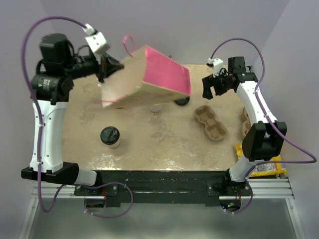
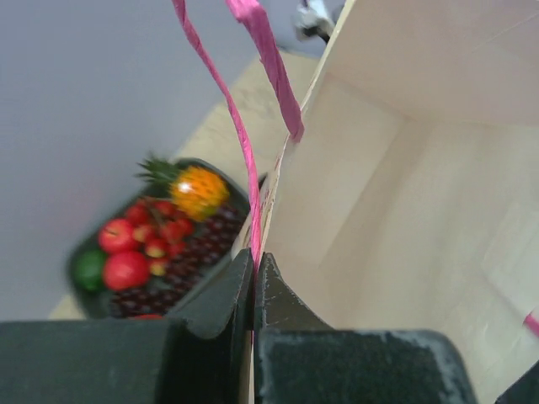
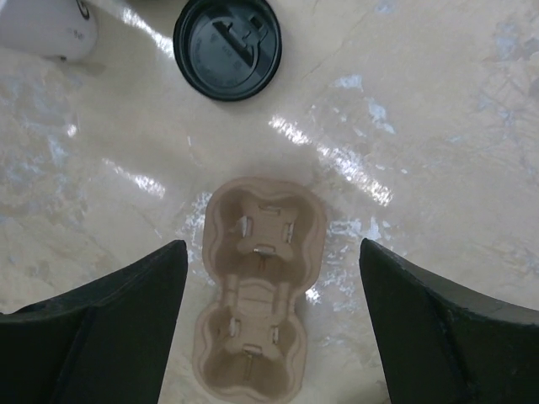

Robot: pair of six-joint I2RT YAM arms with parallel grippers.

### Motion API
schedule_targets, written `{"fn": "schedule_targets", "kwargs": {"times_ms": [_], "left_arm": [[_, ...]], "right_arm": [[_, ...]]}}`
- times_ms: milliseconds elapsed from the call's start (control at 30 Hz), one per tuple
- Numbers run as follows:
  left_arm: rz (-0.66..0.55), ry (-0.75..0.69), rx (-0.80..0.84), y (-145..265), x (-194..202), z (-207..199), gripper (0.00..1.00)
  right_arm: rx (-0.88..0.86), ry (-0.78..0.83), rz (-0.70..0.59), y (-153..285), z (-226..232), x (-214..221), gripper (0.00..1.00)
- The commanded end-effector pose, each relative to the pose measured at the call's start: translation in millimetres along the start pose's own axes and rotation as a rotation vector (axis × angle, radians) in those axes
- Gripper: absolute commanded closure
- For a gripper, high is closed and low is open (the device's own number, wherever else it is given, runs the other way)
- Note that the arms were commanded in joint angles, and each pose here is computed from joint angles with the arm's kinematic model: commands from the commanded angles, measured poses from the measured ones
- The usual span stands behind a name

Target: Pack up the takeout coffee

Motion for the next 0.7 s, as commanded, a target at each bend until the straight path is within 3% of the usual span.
{"fn": "schedule_targets", "kwargs": {"times_ms": [0, 167, 333, 667], "left_arm": [[0.099, 0.051, 0.141, -24, 33, -55, 1.00], [0.183, 0.029, 0.201, -54, 53, -91, 1.00], [0.275, 0.012, 0.248, -76, 73, -113, 1.00], [0.457, -0.042, 0.036, -85, 85, -114, 1.00]], "right_arm": [[0.008, 0.059, 0.095, 10, -2, 27, 0.17], [-0.040, 0.075, 0.178, 14, 3, 45, 0.25], [0.018, 0.103, 0.239, 14, -2, 69, 0.27], [0.039, 0.104, 0.263, 11, 0, 101, 0.28]]}}
Point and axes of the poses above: each gripper's point midway between its finger pads, its own y axis back along the fingers, its own z axis along the line the jaws close on, x = y × z, the point moved 7 cm from there along y, back along the fingers, and after that the axes turned 9 degrees about -y, right-handed, at the moved point
